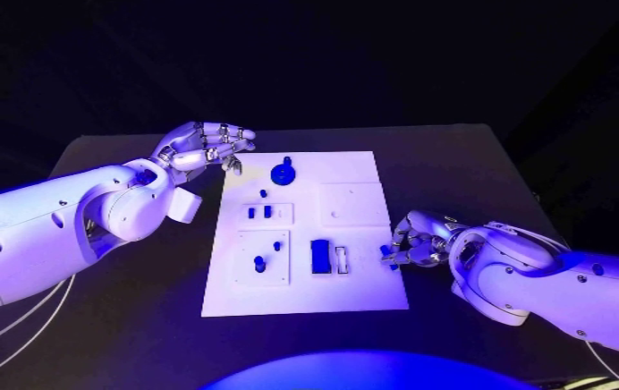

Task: Assemble the parts on the task board

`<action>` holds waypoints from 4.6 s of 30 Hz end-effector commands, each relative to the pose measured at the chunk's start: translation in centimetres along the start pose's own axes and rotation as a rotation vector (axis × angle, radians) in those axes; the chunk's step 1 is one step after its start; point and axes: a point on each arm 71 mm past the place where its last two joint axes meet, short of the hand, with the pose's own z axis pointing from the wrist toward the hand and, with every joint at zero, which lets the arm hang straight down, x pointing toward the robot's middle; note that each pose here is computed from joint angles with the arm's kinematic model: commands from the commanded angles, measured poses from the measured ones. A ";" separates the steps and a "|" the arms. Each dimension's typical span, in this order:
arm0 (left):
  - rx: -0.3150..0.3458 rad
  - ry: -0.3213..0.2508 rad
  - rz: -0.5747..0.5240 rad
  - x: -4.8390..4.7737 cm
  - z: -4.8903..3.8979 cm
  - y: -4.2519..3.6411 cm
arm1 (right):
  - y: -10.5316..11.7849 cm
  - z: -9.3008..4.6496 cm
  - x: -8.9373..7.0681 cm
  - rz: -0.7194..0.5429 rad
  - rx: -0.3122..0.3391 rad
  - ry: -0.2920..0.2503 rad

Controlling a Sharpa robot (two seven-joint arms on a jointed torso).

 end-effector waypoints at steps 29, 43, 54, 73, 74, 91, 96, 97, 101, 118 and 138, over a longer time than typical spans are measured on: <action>0.009 0.013 -0.008 0.20 -0.03 -0.10 | 1.6 -0.2 1.0 0.022 -0.023 -0.013; 0.008 0.013 -0.007 0.29 0.04 -0.09 | 4.3 -0.3 -0.3 0.130 -0.070 -0.010; 0.007 0.015 -0.007 0.33 0.06 -0.09 | 5.9 0.7 0.5 0.160 -0.084 0.021; 0.005 0.016 -0.007 0.32 0.05 -0.07 | 6.9 1.5 2.1 0.136 -0.071 0.093; 0.005 0.016 -0.007 0.32 0.05 -0.07 | 6.9 1.5 2.1 0.136 -0.072 0.094; 0.003 0.018 -0.007 0.33 0.05 -0.05 | 7.3 1.4 2.7 0.137 -0.082 0.116; 0.002 0.018 -0.006 0.30 0.03 -0.05 | 7.2 1.3 2.4 0.139 -0.096 0.082; 0.002 0.017 -0.006 0.28 0.02 -0.05 | 7.2 1.2 2.3 0.140 -0.104 0.066; 0.002 0.017 -0.006 0.26 0.02 -0.05 | 7.1 1.1 1.9 0.156 -0.138 0.032; 0.002 0.016 -0.005 0.23 0.02 -0.04 | 6.2 1.2 0.8 0.198 -0.250 -0.043; 0.000 0.015 -0.004 0.17 -0.01 -0.02 | 6.8 1.4 1.5 0.161 -0.262 0.031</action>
